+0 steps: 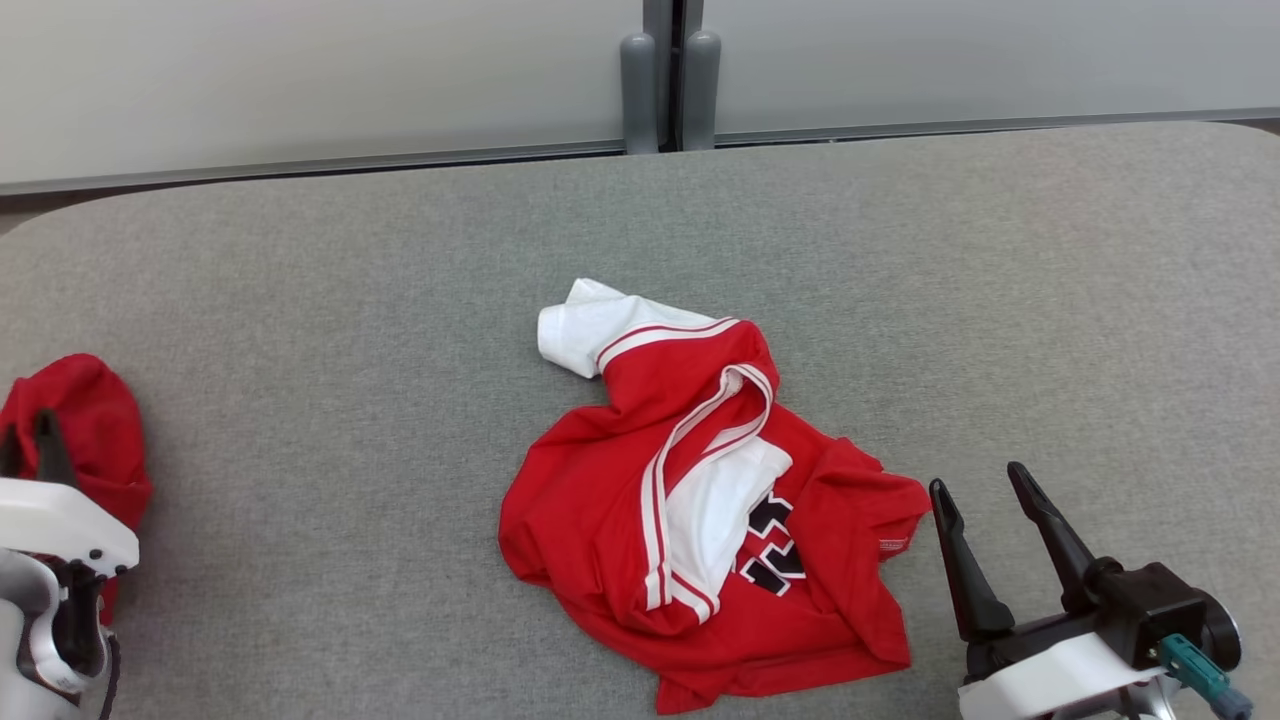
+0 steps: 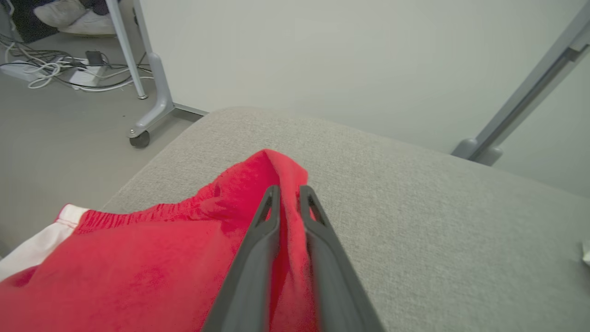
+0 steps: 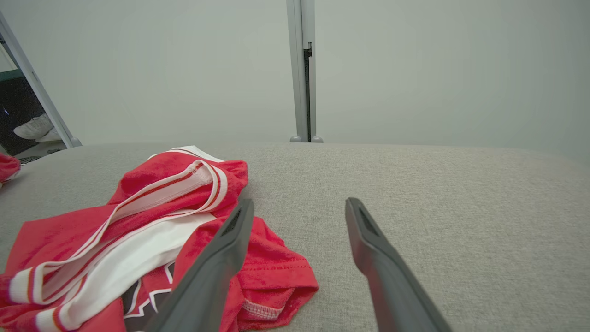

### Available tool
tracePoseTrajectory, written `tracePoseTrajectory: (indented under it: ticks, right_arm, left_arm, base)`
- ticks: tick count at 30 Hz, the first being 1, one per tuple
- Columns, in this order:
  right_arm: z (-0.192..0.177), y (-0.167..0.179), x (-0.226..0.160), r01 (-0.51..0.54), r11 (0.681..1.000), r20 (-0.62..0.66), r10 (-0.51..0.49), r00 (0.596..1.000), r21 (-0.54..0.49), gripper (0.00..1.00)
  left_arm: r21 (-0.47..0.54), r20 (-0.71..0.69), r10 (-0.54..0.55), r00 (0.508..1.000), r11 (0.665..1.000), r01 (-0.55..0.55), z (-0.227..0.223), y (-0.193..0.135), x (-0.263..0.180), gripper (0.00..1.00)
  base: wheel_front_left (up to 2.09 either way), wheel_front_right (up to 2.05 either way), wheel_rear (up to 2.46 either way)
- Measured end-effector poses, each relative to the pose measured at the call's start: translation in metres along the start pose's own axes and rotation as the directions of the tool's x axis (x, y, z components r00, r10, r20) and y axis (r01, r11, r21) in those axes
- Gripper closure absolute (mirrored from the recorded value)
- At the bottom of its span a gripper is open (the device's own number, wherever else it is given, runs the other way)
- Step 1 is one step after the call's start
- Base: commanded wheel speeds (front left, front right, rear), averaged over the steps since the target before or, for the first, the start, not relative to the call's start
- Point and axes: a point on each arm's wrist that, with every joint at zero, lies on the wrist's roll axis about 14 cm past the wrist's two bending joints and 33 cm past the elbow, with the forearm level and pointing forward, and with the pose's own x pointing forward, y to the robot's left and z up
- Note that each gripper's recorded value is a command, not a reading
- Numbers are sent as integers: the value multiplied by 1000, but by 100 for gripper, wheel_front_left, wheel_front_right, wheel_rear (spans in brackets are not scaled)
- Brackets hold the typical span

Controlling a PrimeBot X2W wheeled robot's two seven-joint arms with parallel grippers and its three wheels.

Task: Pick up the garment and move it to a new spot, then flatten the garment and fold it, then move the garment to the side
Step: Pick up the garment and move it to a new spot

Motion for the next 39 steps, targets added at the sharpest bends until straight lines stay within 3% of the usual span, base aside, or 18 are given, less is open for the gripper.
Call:
tracePoseTrajectory:
  ticks: [5,11,17,20,28,39]
  right_arm:
    - [18,-12,-5,31,999,51,-29,998,-30,0]
    - [43,-19,-18,52,996,122,-44,992,-70,0]
    - [62,-20,-30,63,993,176,-44,983,-102,0]
    - [66,-20,-35,69,992,191,-47,981,-109,0]
    - [69,-25,-45,105,988,205,-81,975,-112,0]
    - [56,-31,-42,124,988,166,-107,980,-96,0]
  left_arm:
    - [-63,124,29,992,998,-21,7,-11,-8,0]
    - [-78,275,-59,960,993,83,32,-47,-43,0]
    - [-53,332,-167,929,979,195,21,-85,-95,0]
    - [-58,333,-229,915,963,263,10,-103,-115,0]
    - [46,255,-393,884,918,395,-26,-131,-140,0]
    - [75,223,-368,903,930,360,-35,-118,-133,0]
  base:
    - [0,0,0]
    - [0,0,0]
    - [0,0,0]
    - [0,0,0]
    - [0,0,0]
    - [0,0,0]
